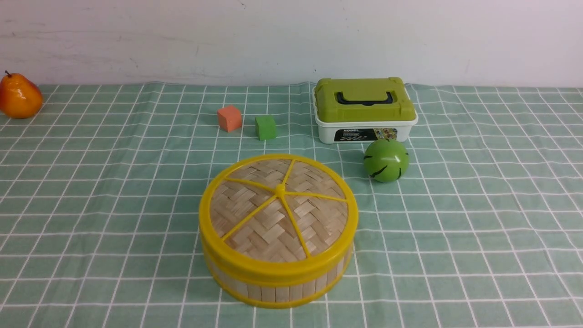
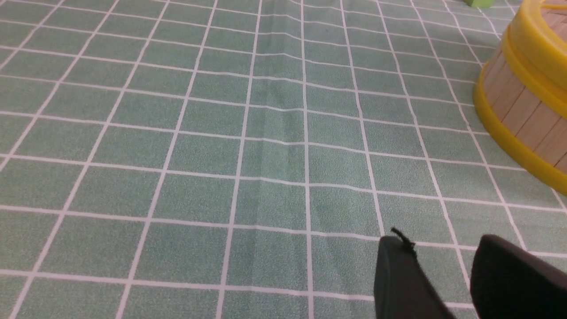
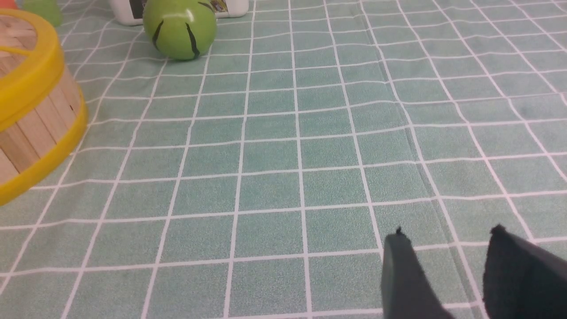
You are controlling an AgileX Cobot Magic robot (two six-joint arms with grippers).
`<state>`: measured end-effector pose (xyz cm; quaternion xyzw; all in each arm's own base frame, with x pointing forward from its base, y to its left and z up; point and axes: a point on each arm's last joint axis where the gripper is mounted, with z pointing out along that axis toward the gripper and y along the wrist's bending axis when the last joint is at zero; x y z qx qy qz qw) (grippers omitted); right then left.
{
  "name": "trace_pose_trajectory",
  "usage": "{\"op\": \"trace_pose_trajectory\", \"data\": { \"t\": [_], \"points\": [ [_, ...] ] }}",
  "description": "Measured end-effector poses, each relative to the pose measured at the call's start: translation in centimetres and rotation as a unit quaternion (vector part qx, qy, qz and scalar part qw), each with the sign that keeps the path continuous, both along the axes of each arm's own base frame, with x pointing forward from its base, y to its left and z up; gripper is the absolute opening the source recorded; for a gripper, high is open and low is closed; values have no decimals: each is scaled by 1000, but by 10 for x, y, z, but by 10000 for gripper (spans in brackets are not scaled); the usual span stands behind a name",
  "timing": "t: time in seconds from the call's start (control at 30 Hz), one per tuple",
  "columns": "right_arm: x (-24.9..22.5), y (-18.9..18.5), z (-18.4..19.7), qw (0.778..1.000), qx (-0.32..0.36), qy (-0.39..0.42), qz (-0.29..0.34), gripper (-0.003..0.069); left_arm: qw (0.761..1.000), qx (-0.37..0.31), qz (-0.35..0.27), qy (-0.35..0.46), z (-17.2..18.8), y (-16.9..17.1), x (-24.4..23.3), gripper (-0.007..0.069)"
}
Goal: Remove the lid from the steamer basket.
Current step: Use the right arm to lift the lid of the steamer
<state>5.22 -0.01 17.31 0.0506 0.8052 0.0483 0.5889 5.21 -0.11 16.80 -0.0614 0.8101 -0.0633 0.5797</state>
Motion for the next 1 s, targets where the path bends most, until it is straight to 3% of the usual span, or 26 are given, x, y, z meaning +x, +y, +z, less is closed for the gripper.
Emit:
{"op": "trace_pose_trajectory", "data": {
  "t": [0.9,0.97,1.0],
  "points": [
    [0,0,0,1000,1,0,0,241,1000,0,0,0,0,0,0,239],
    [0,1,0,1000,12,1,0,241,1000,0,0,0,0,0,0,239],
    [0,3,0,998,62,2,-3,241,1000,0,0,0,0,0,0,239]
  ]
}}
